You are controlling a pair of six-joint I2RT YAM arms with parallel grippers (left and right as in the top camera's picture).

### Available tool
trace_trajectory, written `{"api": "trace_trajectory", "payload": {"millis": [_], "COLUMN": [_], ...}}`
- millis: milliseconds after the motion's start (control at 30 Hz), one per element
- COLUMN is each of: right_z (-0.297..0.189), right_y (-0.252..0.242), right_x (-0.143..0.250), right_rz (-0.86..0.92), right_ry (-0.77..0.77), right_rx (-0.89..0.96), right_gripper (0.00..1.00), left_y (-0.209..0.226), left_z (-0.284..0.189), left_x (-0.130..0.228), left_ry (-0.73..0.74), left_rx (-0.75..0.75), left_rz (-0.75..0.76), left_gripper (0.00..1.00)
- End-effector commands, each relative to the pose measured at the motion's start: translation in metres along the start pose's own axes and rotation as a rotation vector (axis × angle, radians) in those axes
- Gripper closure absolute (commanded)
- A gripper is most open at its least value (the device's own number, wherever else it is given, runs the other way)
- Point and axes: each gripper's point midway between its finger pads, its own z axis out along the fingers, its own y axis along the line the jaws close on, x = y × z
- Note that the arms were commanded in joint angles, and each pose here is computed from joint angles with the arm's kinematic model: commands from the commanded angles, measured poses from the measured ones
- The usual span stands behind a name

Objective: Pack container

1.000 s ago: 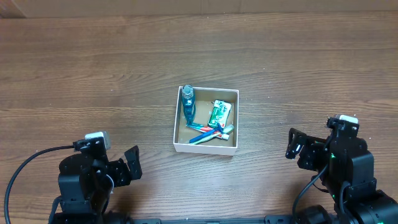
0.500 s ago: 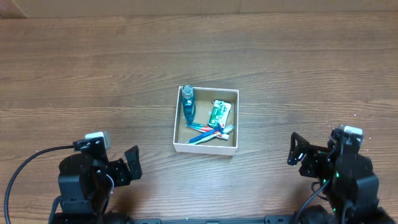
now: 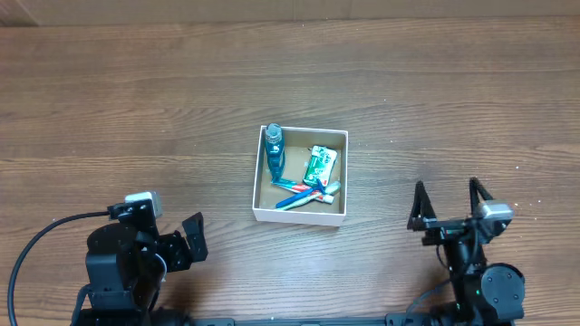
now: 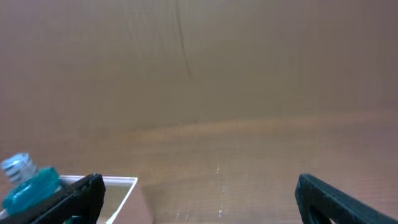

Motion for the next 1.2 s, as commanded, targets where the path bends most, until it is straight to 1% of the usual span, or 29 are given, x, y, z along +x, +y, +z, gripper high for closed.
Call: {"api": "trace_trajectory", "payload": {"millis": [0, 100, 200, 267, 333, 1067, 1167], "right_z": [0.008, 0.015, 0.015, 0.015, 0.015, 0.015, 0.015], "right_y": [0.001, -0.002, -0.005, -0.005, -0.001, -0.001, 0.000], "right_x": [0.012, 0.029, 0.045, 0.058, 0.058, 0.058, 0.058], "right_rz": [-0.152, -0.172, -0.170, -0.133, -0.117, -0.117, -0.117], "right_ry": [-0.054, -0.081, -0.013, 0.042, 0.042, 0.041, 0.041], "right_rx": [-0.015, -0.012, -0.004, -0.015, -0.037, -0.038, -0.038], "right_gripper": [0.00, 0.00, 0.00, 0.00, 0.00, 0.00, 0.00], "left_y": [-0.001, -0.001, -0.001, -0.001, -0.001, -0.002, 0.006], "left_z": [0.001, 0.001, 0.001, 0.001, 0.001, 0.000, -0.003], "left_x": [0.001, 0.001, 0.001, 0.001, 0.001, 0.001, 0.008], "left_ry": [0.003, 0.003, 0.003, 0.003, 0.003, -0.001, -0.011], "left_rx": [0.008, 0.009, 0.009, 0.009, 0.009, 0.010, -0.021], "left_rz": [-0.013, -0.013, -0.013, -0.012, -0.012, -0.012, -0.006], "left_gripper": [0.00, 0.00, 0.00, 0.00, 0.00, 0.00, 0.00]}}
